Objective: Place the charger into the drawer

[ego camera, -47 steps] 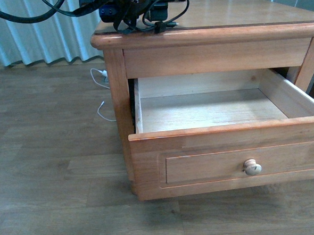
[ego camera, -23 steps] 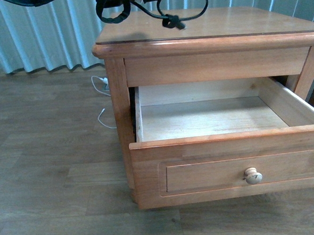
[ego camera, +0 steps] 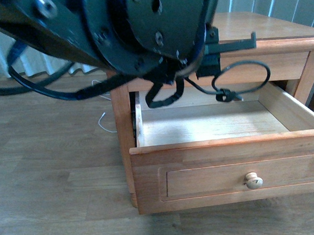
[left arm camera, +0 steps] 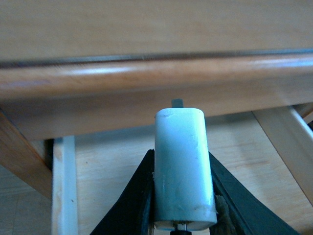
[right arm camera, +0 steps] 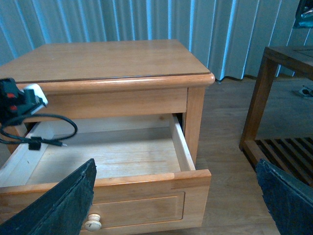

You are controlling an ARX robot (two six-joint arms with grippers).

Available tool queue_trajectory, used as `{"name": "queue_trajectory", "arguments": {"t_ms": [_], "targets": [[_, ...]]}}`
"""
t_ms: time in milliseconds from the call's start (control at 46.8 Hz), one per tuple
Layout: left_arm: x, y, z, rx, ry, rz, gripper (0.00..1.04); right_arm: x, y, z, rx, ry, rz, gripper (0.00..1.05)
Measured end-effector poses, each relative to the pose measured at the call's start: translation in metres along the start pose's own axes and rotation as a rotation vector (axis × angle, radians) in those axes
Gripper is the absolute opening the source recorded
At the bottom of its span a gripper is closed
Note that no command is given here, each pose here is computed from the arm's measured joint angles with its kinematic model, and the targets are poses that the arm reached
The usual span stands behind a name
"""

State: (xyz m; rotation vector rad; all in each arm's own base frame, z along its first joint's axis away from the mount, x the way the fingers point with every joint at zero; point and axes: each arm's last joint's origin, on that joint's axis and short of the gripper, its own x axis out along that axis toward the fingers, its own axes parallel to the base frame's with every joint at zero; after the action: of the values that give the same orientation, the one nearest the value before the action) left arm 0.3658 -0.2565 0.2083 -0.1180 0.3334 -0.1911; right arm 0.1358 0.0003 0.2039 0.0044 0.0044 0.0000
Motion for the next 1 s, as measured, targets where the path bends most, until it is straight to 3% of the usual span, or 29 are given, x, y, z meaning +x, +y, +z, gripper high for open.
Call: {"name": "queue_trajectory", "arguments": {"t_ms": [171,406,791,876,1004], "targets": [[0.026,-0.007,-0.026,-0.011,0.071,0.023,0.23,0.000,0.000,0.000,0.000,0.000,0.000,0.97],[0.045,-0.014,-0.022,-0.043,0.065,0.037,0.24,0.000,0.000,0.000,0.000,0.000,0.000,0.97],[0.040,-0.006,-0.018,-0.027,0.031,0.052,0.81,0.000,0.000,0.000,0.000,0.000,0.000,0.97],[0.023,0.003,-0.008,-0.017,-0.006,0.047,0.99,0.000,0.000,0.000,0.000,0.000,0.000,0.97],[-0.010,0.020,0.018,-0.003,-0.084,0.040,0.99,0.000,0.000,0.000,0.000,0.000,0.000,0.97]]}}
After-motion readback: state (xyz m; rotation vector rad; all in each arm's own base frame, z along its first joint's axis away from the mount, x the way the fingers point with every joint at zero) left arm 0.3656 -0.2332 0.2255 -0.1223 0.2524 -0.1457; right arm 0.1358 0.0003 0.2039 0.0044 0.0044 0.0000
